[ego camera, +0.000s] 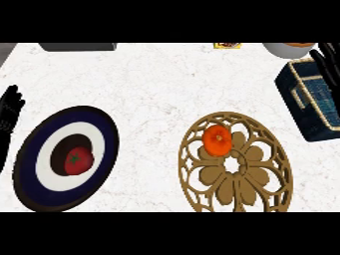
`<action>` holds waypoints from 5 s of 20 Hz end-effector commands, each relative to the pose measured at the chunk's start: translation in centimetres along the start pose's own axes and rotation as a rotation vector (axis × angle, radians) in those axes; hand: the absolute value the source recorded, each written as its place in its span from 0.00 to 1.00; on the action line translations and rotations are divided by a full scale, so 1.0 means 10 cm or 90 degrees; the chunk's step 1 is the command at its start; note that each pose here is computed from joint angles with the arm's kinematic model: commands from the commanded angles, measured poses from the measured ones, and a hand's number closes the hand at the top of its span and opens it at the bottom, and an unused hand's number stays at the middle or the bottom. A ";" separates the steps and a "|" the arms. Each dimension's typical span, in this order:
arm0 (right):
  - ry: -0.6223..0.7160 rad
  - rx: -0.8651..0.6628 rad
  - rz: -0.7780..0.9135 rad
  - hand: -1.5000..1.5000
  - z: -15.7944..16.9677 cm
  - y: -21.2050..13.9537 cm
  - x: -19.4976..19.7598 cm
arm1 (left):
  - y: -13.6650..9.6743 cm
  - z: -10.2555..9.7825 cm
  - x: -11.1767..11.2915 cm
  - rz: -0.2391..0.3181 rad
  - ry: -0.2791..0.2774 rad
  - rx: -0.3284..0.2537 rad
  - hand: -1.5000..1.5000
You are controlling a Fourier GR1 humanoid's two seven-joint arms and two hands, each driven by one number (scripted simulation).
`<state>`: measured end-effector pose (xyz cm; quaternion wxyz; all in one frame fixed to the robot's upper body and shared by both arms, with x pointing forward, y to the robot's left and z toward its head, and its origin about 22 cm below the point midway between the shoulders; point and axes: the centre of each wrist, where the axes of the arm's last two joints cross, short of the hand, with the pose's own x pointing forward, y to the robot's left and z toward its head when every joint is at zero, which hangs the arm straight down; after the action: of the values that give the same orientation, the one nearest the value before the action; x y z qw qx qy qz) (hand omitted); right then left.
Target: Pick the squash from the placemat and place it in the basket
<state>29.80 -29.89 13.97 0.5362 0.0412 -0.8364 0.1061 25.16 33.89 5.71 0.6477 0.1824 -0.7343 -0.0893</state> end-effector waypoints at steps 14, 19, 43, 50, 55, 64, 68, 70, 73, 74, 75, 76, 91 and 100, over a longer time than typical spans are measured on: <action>0.030 0.117 0.094 0.00 0.43 1.79 0.05 | -0.94 0.23 0.17 0.224 0.023 -0.011 0.50; 0.107 -0.004 0.367 0.00 0.40 1.31 0.19 | -0.85 0.24 0.11 0.215 0.048 0.009 0.50; 0.438 0.228 0.685 0.00 -0.29 1.44 1.29 | -0.97 0.25 0.17 0.233 0.026 -0.020 0.50; 0.465 0.226 0.697 0.00 -0.14 1.70 0.87 | -1.02 0.19 0.15 0.224 0.029 -0.014 0.50; 0.467 0.241 0.676 0.00 -0.11 1.65 0.94 | -0.91 0.25 0.24 0.232 0.027 -0.017 0.50; 0.448 0.242 0.665 0.00 -0.06 1.52 0.41 | -0.96 0.17 0.13 0.236 0.025 -0.016 0.50; 0.449 0.231 0.696 0.00 -0.08 1.79 0.33 | -1.11 0.31 0.13 0.229 0.017 -0.015 0.50; 0.455 0.219 0.697 0.00 -0.08 1.72 0.31 | -1.03 0.19 0.15 0.229 0.026 -0.012 0.50; 0.449 0.219 0.685 0.00 -0.07 1.88 0.21 | -1.00 0.22 0.17 0.228 0.034 -0.027 0.50; 0.445 0.214 0.686 0.00 0.10 1.76 0.08 | -1.10 0.20 0.12 0.220 0.019 -0.013 0.50; 0.460 0.222 0.681 0.00 0.06 1.98 0.35 | -1.08 0.32 0.25 0.233 0.019 -0.005 0.50; 0.460 0.214 0.683 0.00 -0.07 1.82 0.28 | -0.99 0.22 0.17 0.238 0.017 -0.017 0.50; 0.492 0.242 0.689 0.00 0.08 1.78 -0.14 | -1.07 0.23 0.32 0.231 0.036 -0.013 0.50; 0.497 0.259 0.679 0.00 0.17 1.81 -0.47 | -1.11 0.14 0.23 0.229 0.019 -0.013 0.50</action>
<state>27.69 -12.87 8.53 0.6526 -0.3213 -0.4571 0.5118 24.08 23.63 4.06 0.6678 0.0431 -0.7427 0.0236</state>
